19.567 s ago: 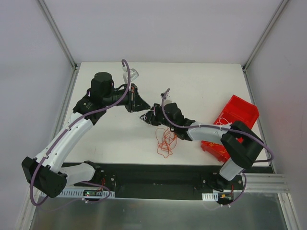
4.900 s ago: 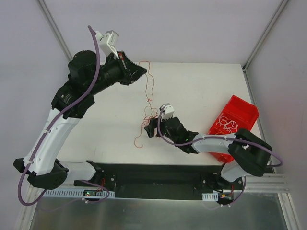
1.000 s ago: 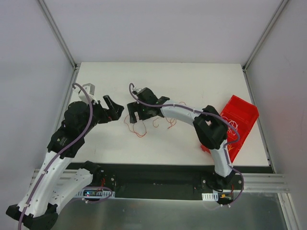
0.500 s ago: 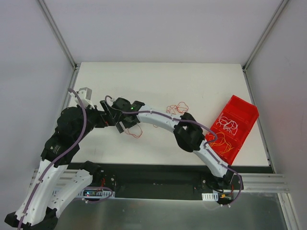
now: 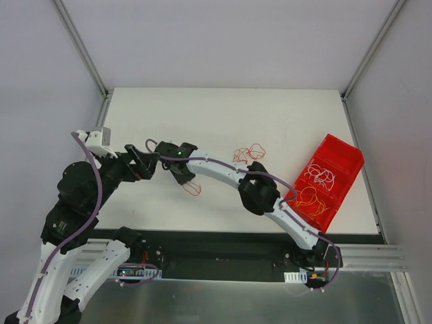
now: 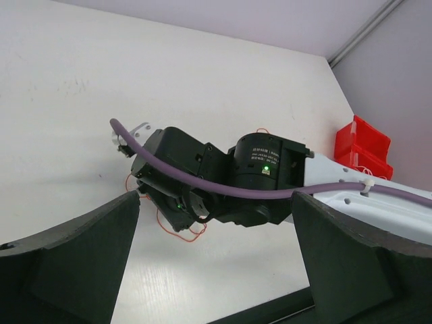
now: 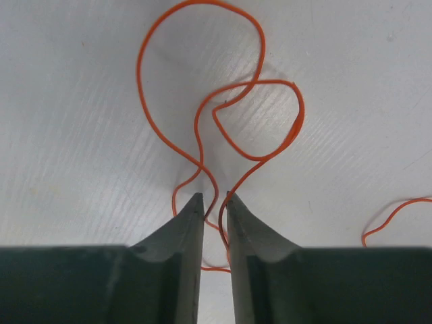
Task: Untangle the cables
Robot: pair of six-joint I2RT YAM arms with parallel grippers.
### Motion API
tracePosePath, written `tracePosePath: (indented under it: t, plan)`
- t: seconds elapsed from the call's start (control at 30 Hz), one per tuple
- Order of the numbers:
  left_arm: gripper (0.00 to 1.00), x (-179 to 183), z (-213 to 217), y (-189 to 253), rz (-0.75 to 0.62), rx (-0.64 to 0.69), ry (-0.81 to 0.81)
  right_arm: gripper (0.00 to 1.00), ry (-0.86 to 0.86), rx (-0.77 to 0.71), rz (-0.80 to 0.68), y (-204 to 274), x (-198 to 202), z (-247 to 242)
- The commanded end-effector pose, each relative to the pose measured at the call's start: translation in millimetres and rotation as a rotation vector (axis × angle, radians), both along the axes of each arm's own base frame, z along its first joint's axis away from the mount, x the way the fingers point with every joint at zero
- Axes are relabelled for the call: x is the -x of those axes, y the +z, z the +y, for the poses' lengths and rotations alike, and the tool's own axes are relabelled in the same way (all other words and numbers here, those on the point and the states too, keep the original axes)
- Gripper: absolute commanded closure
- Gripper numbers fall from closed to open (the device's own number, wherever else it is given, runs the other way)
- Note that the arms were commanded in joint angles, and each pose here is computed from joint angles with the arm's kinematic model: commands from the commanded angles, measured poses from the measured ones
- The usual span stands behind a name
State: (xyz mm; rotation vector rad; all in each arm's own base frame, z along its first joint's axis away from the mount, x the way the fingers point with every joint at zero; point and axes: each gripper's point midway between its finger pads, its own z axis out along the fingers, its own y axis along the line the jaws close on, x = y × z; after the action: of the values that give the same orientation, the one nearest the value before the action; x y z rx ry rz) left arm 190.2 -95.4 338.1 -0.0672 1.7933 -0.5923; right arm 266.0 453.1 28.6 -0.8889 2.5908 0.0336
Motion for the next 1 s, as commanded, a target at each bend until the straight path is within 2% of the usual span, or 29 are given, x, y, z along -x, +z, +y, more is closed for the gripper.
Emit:
tracePosePath:
  t: [0.0, 0.03, 0.13, 0.27, 0.43, 0.6, 0.7, 0.83, 0.9, 0.97]
  plan:
    - [0.06, 1, 9, 22, -0.068, -0.008, 0.031, 0.95, 0.008, 0.005, -0.028, 21, -5, -6]
    - [0.06, 0, 9, 23, -0.068, -0.01, 0.031, 1.0, 0.014, -0.021, -0.068, 33, -8, -7]
    - [0.06, -2, 5, 21, -0.055, -0.016, 0.015, 1.0, 0.022, -0.102, -0.138, 57, -8, -28]
    - [0.05, -7, -5, 22, -0.035, -0.022, -0.025, 1.0, -0.036, -0.302, -0.24, 142, -10, -67]
    - [0.05, -15, -22, 32, -0.023, -0.043, -0.108, 1.0, -0.158, -0.423, -0.365, 207, -16, -148]
    - [0.05, -25, -45, 46, -0.023, -0.074, -0.228, 1.0, -0.352, -0.467, -0.475, 246, -24, -256]
    - [0.05, -29, -54, 48, -0.022, -0.09, -0.278, 1.0, -0.504, -0.421, -0.565, 260, -30, -332]
    - [0.05, -36, -59, 35, 0.01, -0.106, -0.296, 1.0, -0.701, -0.272, -0.648, 268, -23, -417]
    - [0.05, -41, -60, 24, 0.029, -0.117, -0.294, 1.0, -0.779, -0.174, -0.643, 261, -20, -453]
    - [0.05, -46, -61, 9, 0.054, -0.127, -0.286, 1.0, -0.831, 0.009, -0.619, 247, -14, -490]
